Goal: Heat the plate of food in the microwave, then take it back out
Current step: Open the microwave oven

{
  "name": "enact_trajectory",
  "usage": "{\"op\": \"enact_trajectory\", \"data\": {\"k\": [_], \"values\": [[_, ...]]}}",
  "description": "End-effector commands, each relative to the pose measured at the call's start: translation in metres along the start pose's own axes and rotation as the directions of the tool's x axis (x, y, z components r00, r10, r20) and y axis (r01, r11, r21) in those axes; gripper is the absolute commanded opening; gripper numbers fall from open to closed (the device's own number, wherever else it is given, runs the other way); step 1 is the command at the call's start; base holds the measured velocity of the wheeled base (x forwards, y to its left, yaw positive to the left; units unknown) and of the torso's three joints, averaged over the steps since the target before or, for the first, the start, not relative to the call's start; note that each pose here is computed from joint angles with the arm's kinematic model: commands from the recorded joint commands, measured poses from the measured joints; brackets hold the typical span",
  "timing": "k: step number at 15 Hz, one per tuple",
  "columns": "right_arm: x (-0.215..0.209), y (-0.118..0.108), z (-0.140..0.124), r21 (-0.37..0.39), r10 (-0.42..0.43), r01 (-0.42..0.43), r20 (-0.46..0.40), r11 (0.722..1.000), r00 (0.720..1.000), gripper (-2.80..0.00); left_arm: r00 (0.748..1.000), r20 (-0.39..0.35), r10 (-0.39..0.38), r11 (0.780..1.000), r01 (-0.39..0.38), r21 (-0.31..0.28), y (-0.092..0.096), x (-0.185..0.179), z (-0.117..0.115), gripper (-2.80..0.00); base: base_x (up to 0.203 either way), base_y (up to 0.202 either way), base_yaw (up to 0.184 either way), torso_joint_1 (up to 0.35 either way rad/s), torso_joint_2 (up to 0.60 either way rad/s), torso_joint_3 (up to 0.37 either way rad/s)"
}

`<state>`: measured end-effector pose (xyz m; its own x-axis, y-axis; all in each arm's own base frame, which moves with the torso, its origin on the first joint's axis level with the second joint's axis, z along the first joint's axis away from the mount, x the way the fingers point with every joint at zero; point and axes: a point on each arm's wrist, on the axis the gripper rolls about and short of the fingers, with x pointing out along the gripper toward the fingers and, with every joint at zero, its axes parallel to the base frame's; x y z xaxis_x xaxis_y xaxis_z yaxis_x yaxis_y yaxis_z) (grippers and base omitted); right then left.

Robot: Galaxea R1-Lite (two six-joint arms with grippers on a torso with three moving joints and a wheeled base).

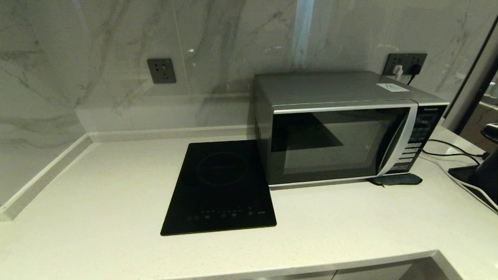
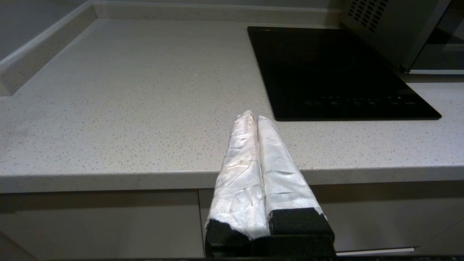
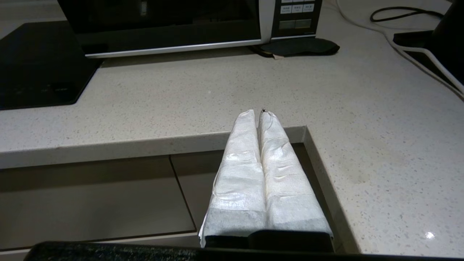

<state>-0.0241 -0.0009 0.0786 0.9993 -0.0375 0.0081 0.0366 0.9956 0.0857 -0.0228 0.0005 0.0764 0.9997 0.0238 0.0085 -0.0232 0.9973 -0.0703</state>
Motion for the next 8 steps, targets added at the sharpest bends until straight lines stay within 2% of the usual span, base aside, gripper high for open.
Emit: {"op": "enact_trajectory", "data": {"k": [1,8], "values": [[0.0014,-0.0002,-0.0043,0.001,0.004,-0.004,-0.019,1.0,1.0,-2.8,1.0,-0.001,0.001,1.0,-0.001,0.0,0.0,0.0001,0.0001,-2.8,0.0,0.0,0.0,0.0,0.0,0.0],[0.0014,-0.0005,-0.0038,0.053,-0.01,0.01,-0.013,0.999,1.0,-2.8,1.0,-0.001,0.001,1.0,-0.001,0.0,0.0,0.0001,0.0001,-2.8,0.0,0.0,0.0,0.0,0.0,0.0]]}}
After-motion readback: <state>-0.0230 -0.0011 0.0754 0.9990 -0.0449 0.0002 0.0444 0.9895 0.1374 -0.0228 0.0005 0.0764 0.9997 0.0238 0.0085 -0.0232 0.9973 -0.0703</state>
